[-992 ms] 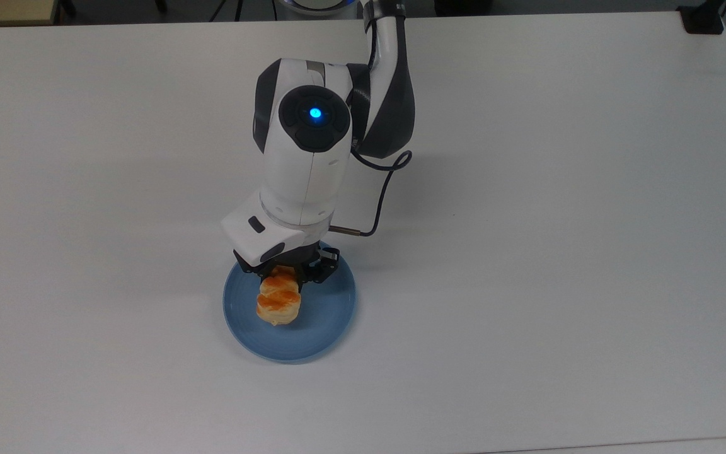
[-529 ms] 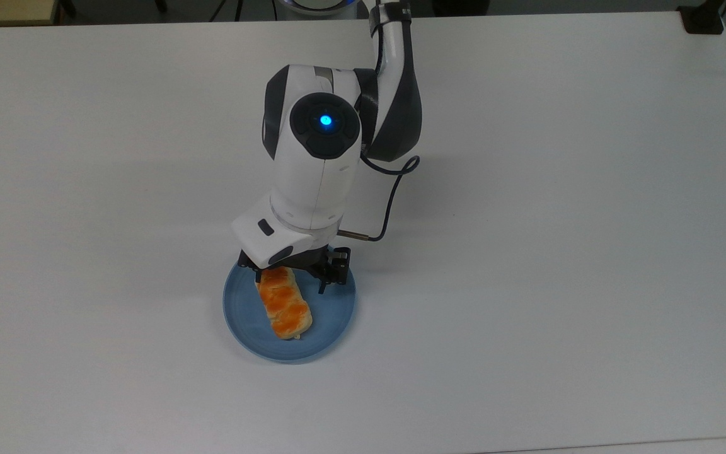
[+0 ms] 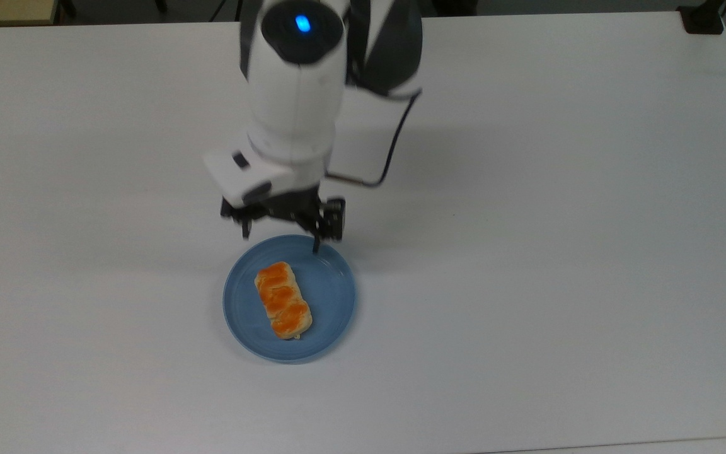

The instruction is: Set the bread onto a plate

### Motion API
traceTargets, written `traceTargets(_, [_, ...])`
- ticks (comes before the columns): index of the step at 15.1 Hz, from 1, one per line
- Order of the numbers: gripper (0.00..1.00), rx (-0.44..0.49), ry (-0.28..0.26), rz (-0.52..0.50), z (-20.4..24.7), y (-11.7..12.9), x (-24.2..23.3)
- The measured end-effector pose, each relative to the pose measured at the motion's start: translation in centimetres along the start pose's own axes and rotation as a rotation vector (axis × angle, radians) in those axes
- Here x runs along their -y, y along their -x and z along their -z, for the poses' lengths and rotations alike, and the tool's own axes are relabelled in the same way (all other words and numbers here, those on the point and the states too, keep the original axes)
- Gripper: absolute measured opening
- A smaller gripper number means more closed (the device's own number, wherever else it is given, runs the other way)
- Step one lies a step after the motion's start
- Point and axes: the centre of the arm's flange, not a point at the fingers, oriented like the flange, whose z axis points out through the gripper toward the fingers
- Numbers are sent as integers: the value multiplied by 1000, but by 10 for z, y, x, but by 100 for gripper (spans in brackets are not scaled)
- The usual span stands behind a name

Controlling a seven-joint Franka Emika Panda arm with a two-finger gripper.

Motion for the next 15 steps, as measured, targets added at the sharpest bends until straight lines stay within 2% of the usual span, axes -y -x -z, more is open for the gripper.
traceTargets(3, [100,67,-54,-37,67,30,-38])
traceTargets(7, [100,128,-72,-68,135,75,-76])
traceTargets(15, [100,164,-88,-35,163,122,-75])
